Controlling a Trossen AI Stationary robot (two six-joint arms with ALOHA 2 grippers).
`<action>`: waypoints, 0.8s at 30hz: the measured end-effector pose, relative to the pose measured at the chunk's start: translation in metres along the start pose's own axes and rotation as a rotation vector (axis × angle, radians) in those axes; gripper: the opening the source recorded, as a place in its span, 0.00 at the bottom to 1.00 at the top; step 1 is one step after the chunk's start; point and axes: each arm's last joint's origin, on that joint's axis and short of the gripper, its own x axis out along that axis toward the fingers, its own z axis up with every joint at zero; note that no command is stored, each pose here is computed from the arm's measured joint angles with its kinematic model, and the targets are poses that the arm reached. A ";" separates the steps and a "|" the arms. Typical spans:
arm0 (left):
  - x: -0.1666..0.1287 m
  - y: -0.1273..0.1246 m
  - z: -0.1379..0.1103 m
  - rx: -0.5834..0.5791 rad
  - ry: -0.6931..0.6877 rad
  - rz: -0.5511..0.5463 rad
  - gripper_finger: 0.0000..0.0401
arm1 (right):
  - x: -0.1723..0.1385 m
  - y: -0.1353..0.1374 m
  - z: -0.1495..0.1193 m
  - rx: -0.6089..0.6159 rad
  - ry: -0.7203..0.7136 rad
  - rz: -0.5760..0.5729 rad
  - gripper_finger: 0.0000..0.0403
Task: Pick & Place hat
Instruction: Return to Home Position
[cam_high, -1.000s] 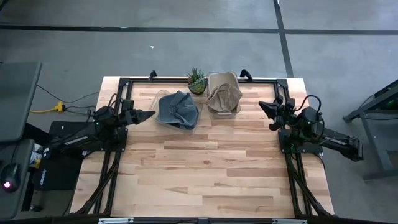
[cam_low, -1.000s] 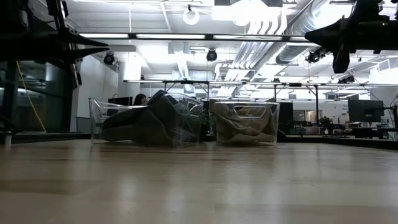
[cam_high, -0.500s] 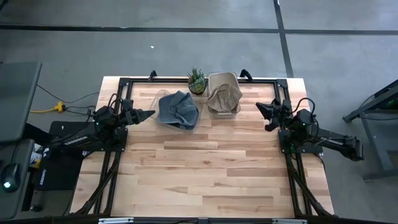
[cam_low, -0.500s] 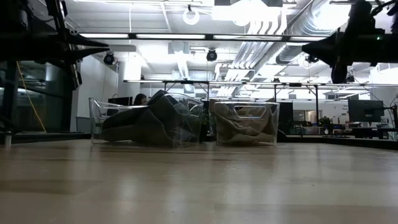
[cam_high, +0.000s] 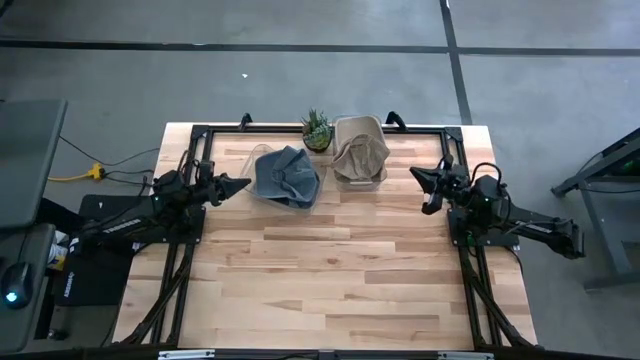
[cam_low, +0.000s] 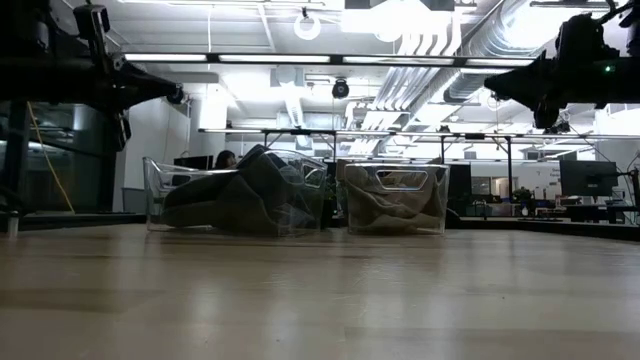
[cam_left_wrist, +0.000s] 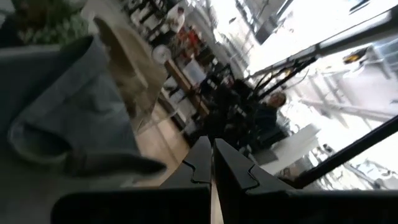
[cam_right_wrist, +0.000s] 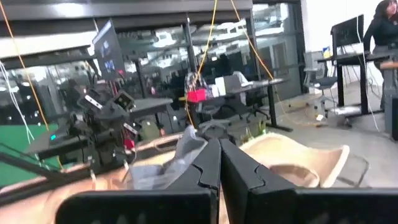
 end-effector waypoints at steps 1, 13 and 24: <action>0.000 0.001 -0.001 -0.004 0.015 0.008 0.00 | 0.000 0.000 -0.001 0.001 0.014 -0.003 0.00; 0.000 0.007 -0.005 0.021 0.040 0.083 0.00 | 0.000 -0.001 -0.007 -0.001 0.071 -0.010 0.00; 0.000 0.007 -0.005 -0.017 0.044 0.085 0.00 | 0.000 -0.001 -0.007 -0.001 0.072 -0.010 0.02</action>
